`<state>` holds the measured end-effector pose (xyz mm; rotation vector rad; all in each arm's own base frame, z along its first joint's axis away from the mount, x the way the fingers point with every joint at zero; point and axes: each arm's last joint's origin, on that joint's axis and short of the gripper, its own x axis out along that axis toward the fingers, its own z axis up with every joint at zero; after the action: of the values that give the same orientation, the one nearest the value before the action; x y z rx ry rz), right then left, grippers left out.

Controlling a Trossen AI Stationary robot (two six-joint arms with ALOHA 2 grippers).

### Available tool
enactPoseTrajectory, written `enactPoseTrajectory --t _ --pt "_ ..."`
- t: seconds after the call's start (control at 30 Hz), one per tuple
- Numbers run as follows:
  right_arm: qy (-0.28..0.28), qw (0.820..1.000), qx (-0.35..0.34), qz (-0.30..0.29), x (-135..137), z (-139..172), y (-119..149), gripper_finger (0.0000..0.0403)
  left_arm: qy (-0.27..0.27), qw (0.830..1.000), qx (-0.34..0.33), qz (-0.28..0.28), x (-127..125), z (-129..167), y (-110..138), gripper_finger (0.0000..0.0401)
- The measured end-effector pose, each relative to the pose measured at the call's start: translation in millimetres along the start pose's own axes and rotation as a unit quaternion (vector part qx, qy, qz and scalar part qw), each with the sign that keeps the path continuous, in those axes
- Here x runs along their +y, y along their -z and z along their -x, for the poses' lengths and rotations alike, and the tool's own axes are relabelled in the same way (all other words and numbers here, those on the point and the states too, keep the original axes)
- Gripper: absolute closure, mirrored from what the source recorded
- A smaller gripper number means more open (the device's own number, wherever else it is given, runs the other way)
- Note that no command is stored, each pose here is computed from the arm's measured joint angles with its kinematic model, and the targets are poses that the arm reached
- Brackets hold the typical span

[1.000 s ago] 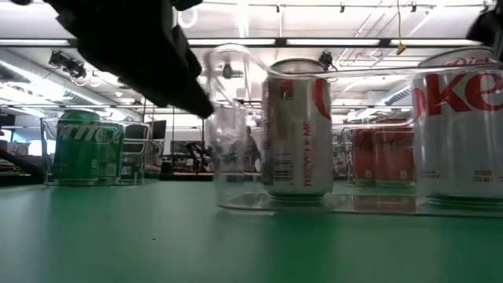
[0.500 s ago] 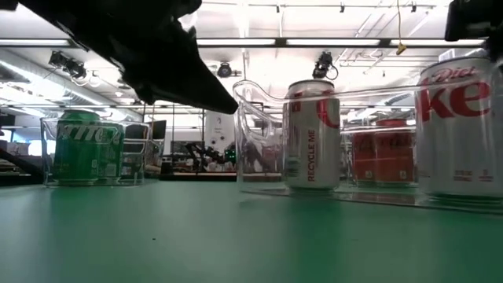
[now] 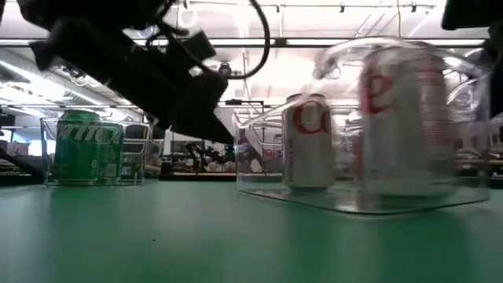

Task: Sort soda cans
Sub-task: Move the bottom transparent bin to the top middle of the table

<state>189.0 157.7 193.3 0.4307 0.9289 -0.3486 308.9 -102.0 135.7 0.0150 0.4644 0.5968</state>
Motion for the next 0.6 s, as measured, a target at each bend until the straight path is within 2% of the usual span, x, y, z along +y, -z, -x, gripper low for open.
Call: enactPoseTrajectory --t 0.1,0.27,0.4,0.6 --pt "-0.008 1.0 -0.009 0.003 7 -13 -4 0.0403 -0.016 1.0 0.003 0.005 10 -8 2 0.0401" --pt "0.006 1.0 -0.02 -0.002 10 -37 -9 0.0403 -0.027 0.999 0.006 -0.018 20 -17 2 0.0401" --pt "-0.015 0.999 -0.035 -0.003 15 -53 -17 0.0403 -0.041 0.999 0.008 -0.031 29 -23 -3 0.0401" --pt "-0.02 0.998 -0.054 0.004 15 -67 -29 0.0403 -0.072 0.996 0.004 -0.06 49 -5 -27 0.0401"
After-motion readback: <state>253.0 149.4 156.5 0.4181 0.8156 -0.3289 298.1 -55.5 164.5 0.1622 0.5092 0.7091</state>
